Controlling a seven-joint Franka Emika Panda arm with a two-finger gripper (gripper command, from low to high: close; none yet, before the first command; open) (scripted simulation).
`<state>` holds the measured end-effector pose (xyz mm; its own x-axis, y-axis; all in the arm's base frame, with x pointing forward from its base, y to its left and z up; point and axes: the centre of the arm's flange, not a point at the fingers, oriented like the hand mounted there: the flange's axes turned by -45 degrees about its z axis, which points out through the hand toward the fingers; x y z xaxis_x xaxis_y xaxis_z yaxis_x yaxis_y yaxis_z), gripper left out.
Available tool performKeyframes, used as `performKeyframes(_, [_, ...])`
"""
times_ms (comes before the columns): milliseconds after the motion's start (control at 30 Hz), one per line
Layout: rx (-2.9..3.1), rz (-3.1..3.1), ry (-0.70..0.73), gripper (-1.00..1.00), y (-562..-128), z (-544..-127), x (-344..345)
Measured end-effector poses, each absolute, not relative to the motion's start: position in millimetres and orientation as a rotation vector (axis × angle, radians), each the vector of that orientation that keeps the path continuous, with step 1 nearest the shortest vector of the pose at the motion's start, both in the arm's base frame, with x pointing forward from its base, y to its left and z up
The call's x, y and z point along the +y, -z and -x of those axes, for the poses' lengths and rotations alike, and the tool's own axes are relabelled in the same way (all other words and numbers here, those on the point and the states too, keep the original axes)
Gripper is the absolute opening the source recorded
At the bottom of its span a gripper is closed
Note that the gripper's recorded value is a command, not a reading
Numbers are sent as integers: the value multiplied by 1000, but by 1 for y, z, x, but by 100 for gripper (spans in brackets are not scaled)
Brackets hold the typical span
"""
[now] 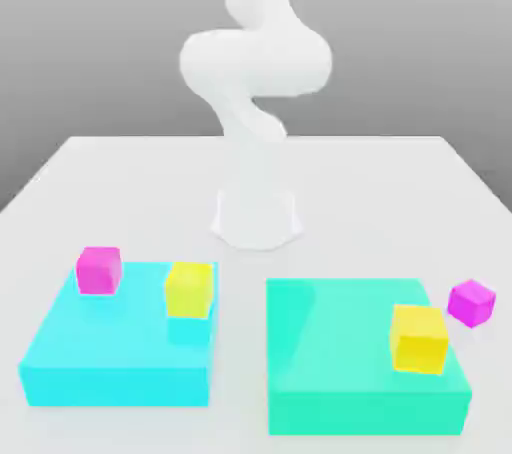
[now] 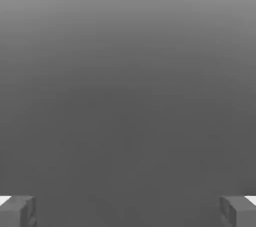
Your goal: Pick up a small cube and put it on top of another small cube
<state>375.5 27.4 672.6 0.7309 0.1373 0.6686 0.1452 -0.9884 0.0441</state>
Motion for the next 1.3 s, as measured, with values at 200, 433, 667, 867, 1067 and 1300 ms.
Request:
performKeyframes(200, [-876, 2861, 883, 0, -571, -419, 111])
performKeyframes(433, [-1570, 2622, 608, 0, -446, -413, 214])
performKeyframes(667, [-2184, 2207, 330, 0, -323, -356, 295])
performKeyframes(867, [-2630, 1705, 88, 0, -225, -274, 336])
performKeyframes(1067, [-2744, 1533, 2, 0, -151, -251, 337])
performKeyframes(1300, [-2744, 1531, -3, -100, -131, -250, 336])
